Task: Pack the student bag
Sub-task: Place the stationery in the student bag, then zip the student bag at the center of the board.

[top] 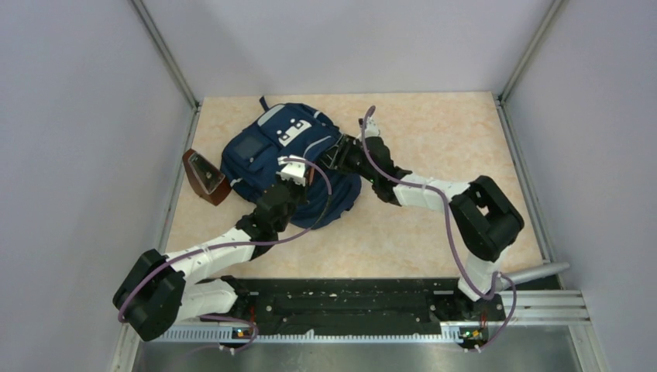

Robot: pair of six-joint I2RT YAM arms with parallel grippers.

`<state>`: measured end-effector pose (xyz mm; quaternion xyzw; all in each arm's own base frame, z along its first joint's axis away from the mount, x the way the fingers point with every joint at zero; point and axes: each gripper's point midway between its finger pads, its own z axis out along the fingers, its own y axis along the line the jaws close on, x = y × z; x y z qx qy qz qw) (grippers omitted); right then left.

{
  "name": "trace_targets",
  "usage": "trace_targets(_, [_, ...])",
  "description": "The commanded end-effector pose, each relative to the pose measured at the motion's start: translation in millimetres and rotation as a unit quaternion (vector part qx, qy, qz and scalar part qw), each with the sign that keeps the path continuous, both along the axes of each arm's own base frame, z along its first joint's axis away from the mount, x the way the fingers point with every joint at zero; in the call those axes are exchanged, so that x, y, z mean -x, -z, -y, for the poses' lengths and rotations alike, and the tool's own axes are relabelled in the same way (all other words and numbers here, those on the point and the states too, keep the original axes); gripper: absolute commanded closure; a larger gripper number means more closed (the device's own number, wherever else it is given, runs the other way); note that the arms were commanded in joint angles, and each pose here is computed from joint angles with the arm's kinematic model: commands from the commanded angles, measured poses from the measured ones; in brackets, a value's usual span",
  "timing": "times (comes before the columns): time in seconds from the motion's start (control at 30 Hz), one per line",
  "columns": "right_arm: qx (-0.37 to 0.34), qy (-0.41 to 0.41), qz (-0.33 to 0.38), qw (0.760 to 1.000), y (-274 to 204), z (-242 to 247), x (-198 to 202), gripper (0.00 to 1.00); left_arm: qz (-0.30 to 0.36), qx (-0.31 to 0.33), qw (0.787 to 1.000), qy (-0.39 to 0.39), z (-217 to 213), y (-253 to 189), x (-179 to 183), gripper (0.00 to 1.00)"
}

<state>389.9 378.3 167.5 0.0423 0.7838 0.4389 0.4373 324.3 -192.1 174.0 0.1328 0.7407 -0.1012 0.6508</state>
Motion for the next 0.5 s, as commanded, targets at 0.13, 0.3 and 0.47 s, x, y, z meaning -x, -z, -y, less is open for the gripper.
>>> trace_targets(0.13, [0.043,0.050,0.076,0.995,-48,55,14,0.50,0.031,0.036,0.997,0.065,30,-24,5,1.00])
trace_targets(0.3, [0.104,0.136,0.095,0.981,-53,121,17,0.41,0.013,0.026,0.990,0.138,60,-18,13,0.90])
trace_targets(0.47, [0.160,0.137,0.122,0.970,-66,149,30,0.34,0.008,0.041,0.984,0.172,72,-25,21,0.40])
